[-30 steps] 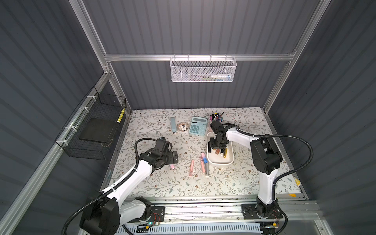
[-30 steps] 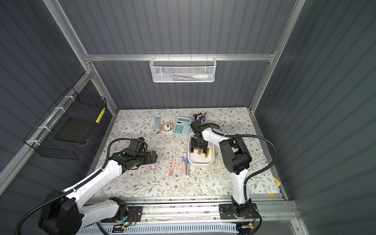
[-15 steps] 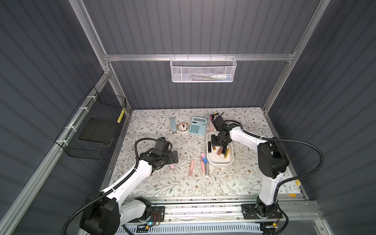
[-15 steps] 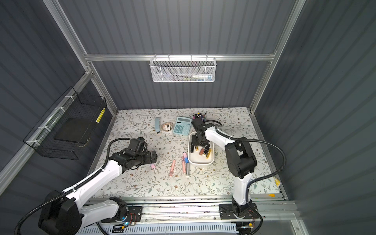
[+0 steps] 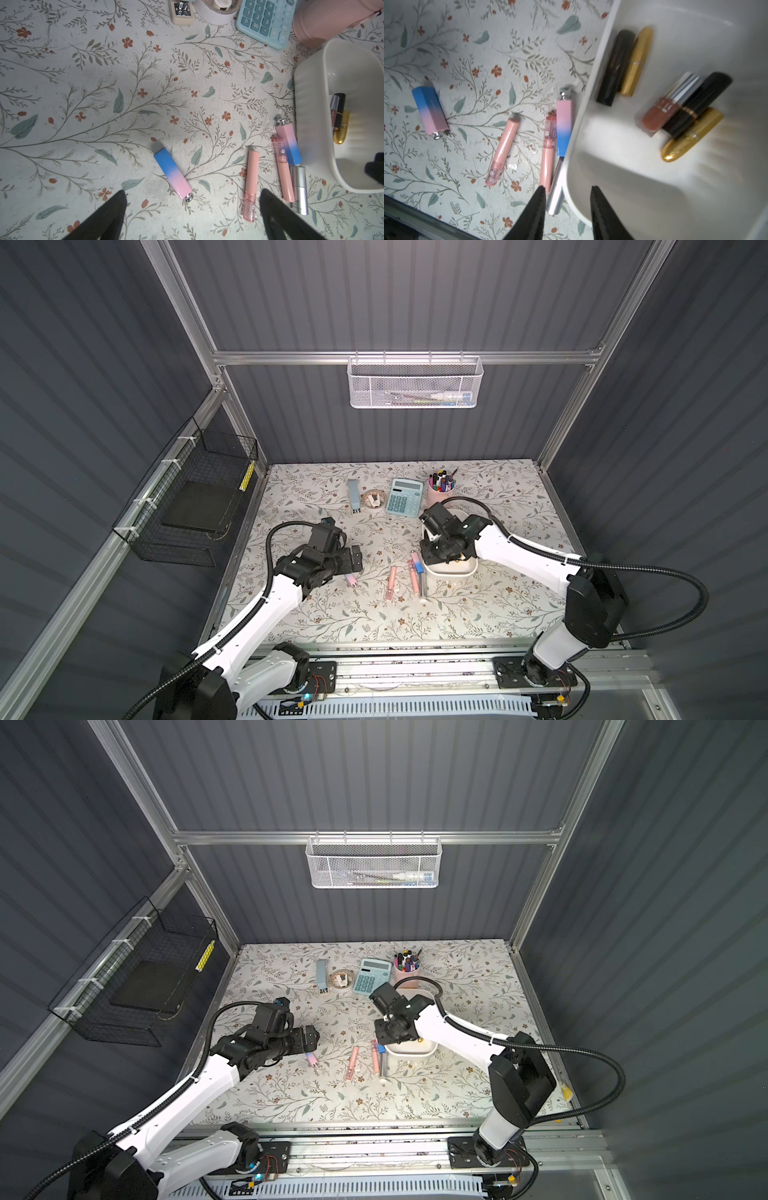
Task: Put the lipstick into the storage box
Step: Place the lipstick in the storage box, then pick up the lipstick at the center of the board.
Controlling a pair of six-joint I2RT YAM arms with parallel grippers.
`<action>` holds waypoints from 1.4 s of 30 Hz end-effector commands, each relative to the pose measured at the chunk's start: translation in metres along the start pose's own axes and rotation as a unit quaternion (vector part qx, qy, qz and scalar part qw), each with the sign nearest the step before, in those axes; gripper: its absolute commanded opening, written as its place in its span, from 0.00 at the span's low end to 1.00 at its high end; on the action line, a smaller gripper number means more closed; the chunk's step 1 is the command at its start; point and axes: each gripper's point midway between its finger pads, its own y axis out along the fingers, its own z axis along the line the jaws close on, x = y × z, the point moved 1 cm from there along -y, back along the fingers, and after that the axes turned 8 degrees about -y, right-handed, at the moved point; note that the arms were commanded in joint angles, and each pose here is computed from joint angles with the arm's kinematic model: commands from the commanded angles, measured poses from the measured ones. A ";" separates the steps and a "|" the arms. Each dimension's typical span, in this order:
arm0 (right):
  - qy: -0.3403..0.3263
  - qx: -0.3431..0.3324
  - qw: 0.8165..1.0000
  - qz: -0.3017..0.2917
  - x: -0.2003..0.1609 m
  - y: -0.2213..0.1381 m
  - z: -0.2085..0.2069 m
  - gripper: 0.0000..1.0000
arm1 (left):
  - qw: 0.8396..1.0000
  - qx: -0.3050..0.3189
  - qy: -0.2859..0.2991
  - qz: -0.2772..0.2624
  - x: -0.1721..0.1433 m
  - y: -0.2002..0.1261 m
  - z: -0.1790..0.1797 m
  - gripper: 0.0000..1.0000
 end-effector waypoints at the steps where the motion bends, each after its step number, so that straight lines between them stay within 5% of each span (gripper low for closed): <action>1: 0.010 -0.024 1.000 0.002 -0.017 -0.005 0.003 0.40 | 1.000 -0.008 -0.007 0.002 0.000 -0.011 -0.001 1.00; 12: 0.014 -0.032 0.999 0.041 -0.061 0.027 0.019 0.38 | 1.000 -0.012 -0.010 -0.002 -0.003 -0.021 0.001 1.00; 42: 0.015 -0.062 0.995 0.080 -0.072 0.077 0.014 0.30 | 1.000 0.005 -0.010 0.003 -0.008 -0.021 0.009 1.00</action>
